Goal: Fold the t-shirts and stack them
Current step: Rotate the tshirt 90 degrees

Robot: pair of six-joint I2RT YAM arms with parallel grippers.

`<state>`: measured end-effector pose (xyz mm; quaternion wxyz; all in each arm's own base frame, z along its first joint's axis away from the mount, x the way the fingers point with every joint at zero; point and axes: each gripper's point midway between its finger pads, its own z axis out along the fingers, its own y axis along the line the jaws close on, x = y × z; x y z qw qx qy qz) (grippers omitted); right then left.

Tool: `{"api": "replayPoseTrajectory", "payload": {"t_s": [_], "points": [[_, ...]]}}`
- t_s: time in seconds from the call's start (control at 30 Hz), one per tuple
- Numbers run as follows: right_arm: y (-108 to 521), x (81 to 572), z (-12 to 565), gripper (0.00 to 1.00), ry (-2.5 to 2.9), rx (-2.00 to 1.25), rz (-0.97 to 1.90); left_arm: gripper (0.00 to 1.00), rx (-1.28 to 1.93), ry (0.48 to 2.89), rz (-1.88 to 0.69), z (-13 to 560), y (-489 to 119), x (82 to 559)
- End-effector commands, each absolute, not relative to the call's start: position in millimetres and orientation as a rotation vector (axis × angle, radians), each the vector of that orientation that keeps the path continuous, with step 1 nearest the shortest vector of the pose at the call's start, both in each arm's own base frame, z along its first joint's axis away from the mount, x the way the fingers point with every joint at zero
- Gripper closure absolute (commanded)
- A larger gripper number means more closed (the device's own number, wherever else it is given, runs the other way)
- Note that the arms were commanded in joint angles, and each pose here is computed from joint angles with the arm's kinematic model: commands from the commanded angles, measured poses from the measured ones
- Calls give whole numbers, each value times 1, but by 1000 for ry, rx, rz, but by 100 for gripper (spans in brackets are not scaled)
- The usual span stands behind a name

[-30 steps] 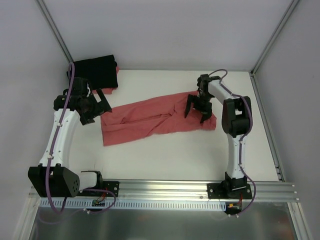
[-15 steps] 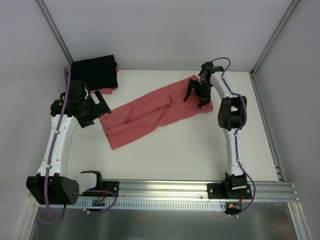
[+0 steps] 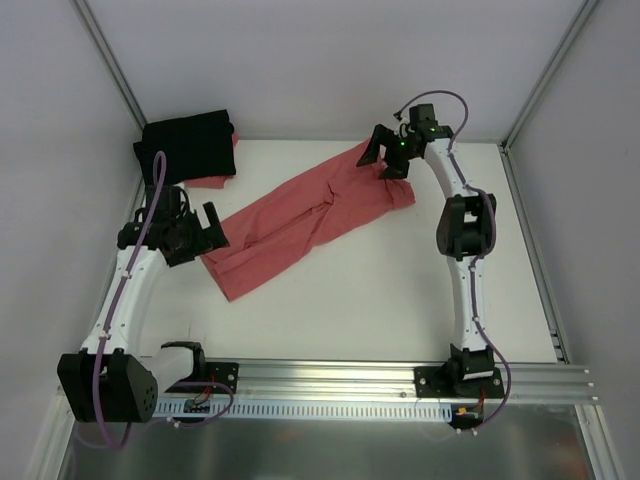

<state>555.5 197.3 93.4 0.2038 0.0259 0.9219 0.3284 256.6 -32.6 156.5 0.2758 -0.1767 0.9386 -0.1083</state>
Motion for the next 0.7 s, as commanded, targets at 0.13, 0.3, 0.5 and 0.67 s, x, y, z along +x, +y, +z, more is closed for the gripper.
{"api": "replayPoseTrajectory", "payload": {"t_s": [0.13, 0.3, 0.5, 0.67], "points": [[201, 498, 285, 1, 2243, -93, 1107, 1, -197, 2407, -226, 134, -26, 309], [197, 440, 297, 1, 2272, -80, 1149, 1, -162, 2482, -306, 98, -39, 341], [185, 379, 314, 0, 2281, -100, 1112, 1, -19, 2585, -277, 76, -46, 373], [175, 346, 317, 1, 2293, -113, 1060, 1, -40, 2689, -243, 54, -42, 400]]}}
